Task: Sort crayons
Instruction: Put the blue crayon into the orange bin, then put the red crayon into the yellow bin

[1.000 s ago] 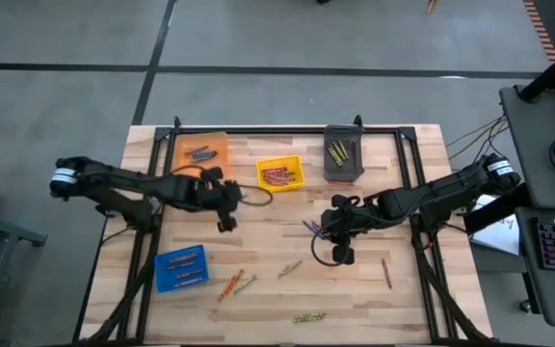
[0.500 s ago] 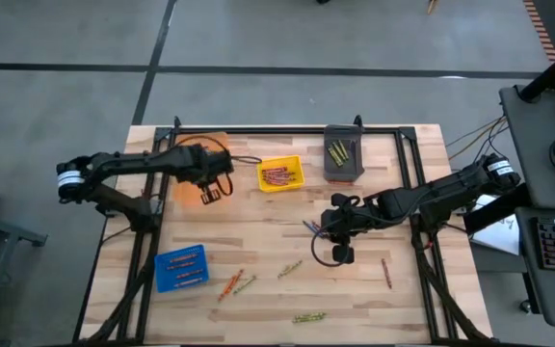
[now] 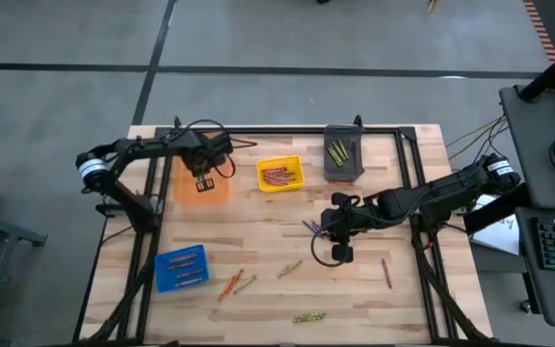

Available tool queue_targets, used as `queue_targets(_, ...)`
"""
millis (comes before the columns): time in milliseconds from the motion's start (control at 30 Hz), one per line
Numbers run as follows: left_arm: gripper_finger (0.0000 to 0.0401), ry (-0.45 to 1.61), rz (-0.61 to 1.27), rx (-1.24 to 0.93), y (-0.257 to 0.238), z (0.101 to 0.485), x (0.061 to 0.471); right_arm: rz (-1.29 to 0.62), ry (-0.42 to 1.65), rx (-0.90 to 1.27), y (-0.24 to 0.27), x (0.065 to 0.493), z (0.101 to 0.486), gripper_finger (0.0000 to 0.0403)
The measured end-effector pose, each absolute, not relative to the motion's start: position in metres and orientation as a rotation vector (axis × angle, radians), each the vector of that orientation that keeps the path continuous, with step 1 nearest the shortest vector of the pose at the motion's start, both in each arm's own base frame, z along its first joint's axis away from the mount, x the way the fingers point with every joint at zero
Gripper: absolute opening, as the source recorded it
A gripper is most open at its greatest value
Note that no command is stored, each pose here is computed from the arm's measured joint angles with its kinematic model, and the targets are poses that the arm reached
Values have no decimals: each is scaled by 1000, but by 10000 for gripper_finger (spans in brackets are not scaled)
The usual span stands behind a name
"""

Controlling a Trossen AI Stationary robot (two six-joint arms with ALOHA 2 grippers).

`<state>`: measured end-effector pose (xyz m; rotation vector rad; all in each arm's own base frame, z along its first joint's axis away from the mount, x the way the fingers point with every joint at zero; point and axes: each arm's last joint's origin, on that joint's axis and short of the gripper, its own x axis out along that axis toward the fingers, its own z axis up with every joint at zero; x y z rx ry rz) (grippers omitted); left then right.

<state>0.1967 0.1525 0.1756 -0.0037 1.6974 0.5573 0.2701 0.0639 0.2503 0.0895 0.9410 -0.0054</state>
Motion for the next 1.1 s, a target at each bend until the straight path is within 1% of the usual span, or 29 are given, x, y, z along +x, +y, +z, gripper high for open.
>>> queue_targets(200,0,1727,525,1,165,164,196,-7,941,92,64,270,250,57)
queue_targets(467,2,1700,524,25,175,160,196,-18,938,87,64,270,250,57)
queue_targets(1100,84,1648,556,44,185,163,194,-55,928,71,62,271,251,57)
